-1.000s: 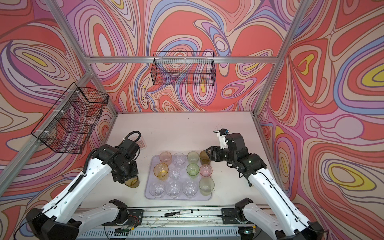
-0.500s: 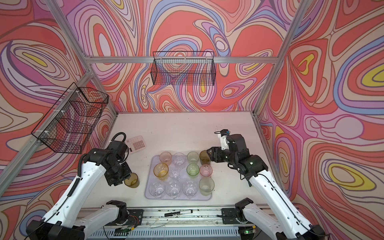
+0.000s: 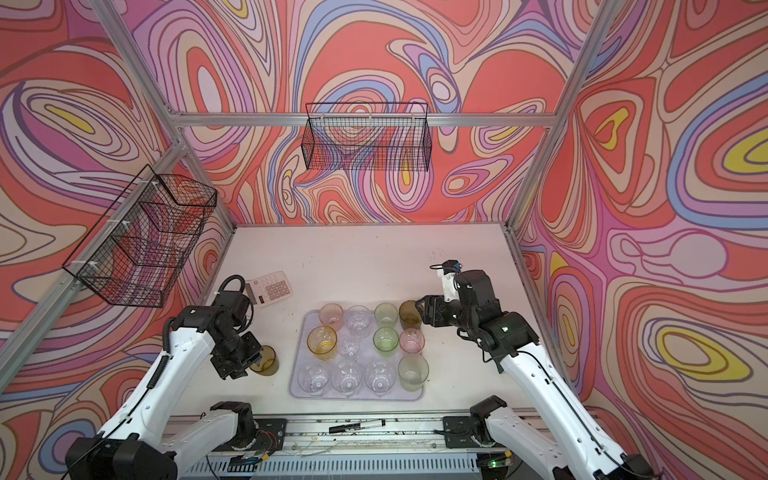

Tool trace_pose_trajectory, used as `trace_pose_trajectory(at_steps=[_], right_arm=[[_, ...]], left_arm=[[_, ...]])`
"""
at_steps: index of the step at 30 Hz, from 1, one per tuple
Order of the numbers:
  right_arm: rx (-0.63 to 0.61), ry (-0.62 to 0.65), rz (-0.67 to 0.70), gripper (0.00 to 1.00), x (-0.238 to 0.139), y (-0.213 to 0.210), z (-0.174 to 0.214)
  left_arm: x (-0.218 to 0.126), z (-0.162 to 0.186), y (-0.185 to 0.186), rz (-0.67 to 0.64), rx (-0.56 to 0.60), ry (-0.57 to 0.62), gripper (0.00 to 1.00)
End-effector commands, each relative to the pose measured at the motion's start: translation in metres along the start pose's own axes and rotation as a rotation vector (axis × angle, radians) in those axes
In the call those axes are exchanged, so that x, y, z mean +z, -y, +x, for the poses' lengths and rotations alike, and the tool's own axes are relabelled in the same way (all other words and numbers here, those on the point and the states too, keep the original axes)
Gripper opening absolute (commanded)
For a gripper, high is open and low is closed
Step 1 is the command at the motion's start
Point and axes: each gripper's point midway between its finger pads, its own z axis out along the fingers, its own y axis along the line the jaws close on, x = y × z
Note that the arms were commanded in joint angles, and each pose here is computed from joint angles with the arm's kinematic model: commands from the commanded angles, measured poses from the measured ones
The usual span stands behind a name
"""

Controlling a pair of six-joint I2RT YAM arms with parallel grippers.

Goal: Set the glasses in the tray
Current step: 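Move the left gripper over the olive dotted glass beside the tray, then lower the left gripper and close it on the olive glass rim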

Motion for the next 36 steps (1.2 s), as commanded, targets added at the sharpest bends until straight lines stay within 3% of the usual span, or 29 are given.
trace_pose_trajectory(at_steps=[1, 16, 36], right_arm=[[-0.003, -0.004, 0.018, 0.72, 0.0, 0.005, 0.004], [-0.017, -0.007, 0.013, 0.72, -0.003, 0.001, -0.002], [-0.014, -0.012, 0.019, 0.72, -0.003, 0.002, -0.001]], left_arm=[[0.005, -0.001, -0.001, 0.014, -0.033, -0.001, 0.35], [0.022, -0.007, 0.004, 0.045, -0.087, -0.013, 0.34], [0.03, -0.004, 0.0, 0.024, -0.091, -0.03, 0.15]])
